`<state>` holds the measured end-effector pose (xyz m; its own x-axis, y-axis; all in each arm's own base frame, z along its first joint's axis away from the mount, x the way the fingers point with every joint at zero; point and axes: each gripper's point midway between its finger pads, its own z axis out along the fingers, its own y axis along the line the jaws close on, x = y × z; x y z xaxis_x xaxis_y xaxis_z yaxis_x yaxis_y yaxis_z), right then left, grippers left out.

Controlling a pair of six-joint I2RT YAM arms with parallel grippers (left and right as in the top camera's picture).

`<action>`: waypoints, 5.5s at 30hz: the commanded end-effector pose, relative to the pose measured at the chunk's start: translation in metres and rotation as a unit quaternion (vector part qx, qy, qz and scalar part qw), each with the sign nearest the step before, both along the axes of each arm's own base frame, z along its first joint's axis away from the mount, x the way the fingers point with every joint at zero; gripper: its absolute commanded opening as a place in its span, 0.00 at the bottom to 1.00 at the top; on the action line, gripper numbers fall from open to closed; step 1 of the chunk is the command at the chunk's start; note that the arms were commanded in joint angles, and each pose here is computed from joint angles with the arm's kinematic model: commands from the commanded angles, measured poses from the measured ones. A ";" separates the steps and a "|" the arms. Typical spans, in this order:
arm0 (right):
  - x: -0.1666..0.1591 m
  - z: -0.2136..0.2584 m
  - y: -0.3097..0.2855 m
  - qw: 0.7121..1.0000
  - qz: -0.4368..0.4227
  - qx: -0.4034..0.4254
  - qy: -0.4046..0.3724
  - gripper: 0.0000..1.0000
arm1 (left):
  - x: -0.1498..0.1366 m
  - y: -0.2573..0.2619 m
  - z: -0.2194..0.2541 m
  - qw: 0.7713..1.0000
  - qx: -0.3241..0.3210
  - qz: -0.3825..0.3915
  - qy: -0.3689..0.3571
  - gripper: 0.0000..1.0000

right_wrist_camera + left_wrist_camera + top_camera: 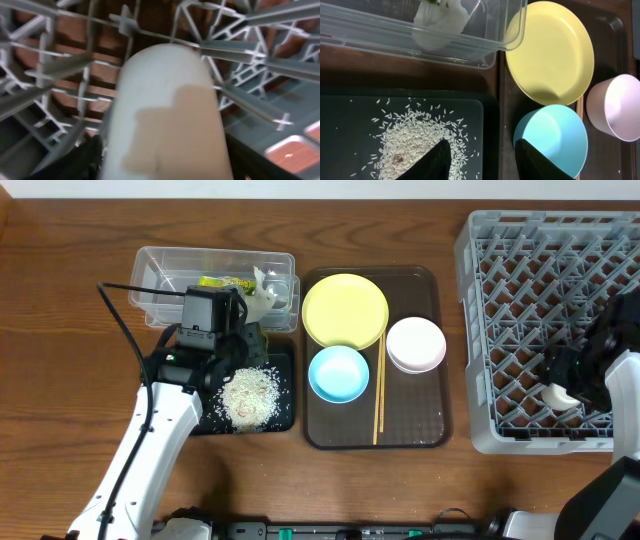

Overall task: Sort waste into correct bins and load items into the dishwasher rack
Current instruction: 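Reach the right gripper to the pink bowl and grasp its rim, then carry the pink bowl with the right gripper into the dish rack, then reach the right gripper to the light-blue bowl and grasp its rim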

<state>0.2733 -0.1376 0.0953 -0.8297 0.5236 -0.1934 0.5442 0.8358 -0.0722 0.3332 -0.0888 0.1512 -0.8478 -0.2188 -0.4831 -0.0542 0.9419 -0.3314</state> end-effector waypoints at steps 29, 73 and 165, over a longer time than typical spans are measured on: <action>0.124 0.014 0.211 0.928 0.344 0.026 -0.138 0.56 | -0.002 0.004 0.002 1.000 0.007 0.002 0.003 0.51; 0.175 0.145 0.106 0.897 0.233 -0.231 -0.297 0.01 | -0.006 0.005 -0.001 1.000 0.009 0.002 0.012 0.51; 0.056 -0.067 0.348 0.884 0.428 0.185 -0.012 0.10 | -0.034 0.077 -0.019 0.965 0.117 0.222 0.076 0.52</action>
